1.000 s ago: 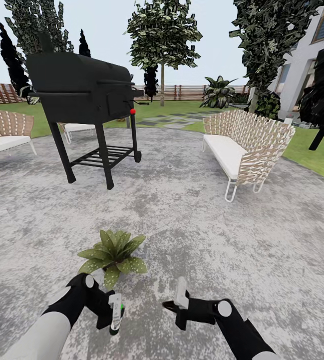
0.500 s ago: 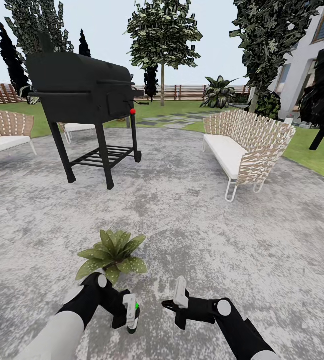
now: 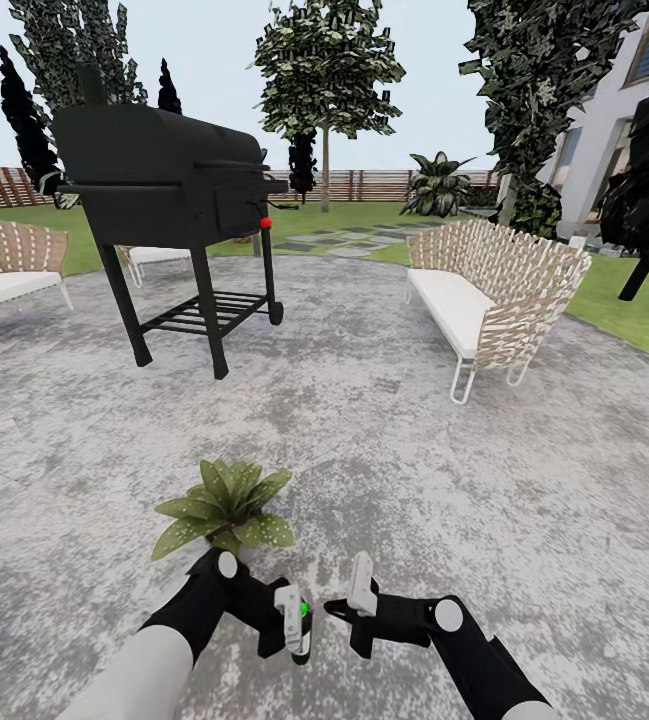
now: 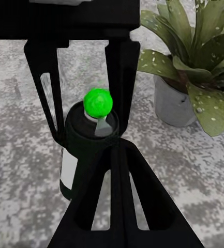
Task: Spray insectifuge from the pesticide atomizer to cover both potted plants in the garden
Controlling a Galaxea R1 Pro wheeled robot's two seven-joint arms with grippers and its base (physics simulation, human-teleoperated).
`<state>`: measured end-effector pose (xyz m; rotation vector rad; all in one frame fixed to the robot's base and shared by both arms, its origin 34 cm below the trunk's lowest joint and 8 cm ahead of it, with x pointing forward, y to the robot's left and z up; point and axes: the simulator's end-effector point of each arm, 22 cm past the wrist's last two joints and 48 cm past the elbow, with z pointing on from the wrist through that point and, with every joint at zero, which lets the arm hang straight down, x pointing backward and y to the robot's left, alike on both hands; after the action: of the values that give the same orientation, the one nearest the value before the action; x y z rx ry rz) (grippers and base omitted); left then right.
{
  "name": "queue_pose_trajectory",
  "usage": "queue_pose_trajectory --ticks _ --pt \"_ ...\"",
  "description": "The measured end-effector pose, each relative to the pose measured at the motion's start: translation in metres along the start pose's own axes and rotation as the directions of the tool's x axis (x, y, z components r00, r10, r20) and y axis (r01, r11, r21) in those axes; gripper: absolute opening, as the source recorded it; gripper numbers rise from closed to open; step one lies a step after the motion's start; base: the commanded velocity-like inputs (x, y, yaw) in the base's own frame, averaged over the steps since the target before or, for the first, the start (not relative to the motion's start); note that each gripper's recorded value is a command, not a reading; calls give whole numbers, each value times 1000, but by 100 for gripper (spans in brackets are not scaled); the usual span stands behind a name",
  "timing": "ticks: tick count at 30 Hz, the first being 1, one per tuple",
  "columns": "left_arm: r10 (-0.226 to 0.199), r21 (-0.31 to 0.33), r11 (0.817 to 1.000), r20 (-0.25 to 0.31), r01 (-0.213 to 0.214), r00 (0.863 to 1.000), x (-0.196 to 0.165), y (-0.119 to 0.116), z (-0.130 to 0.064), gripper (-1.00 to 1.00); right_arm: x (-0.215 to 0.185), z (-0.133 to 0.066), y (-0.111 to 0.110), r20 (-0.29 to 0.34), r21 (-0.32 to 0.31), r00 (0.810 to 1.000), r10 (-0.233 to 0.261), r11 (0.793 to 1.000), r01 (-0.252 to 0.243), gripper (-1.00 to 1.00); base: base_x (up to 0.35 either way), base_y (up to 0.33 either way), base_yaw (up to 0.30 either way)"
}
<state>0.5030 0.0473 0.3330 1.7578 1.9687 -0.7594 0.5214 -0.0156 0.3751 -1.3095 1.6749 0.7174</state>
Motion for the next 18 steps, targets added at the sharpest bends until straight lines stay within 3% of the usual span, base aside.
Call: queue_pose_trajectory --ticks 8,12,18 --pt "-6 12 1000 13 6 1000 -2 -3 1 -100 -1 0 -1 1 2 1000 -3 1000 3 -100 0 0 0" --pt "-30 7 1000 78 29 997 -17 -2 1 -100 -1 0 -1 1 2 1000 -3 1000 3 -100 0 0 0" --pt "-36 16 999 89 35 995 -18 -5 3 -100 -1 0 -1 2 3 1000 -4 1000 4 -100 0 0 0"
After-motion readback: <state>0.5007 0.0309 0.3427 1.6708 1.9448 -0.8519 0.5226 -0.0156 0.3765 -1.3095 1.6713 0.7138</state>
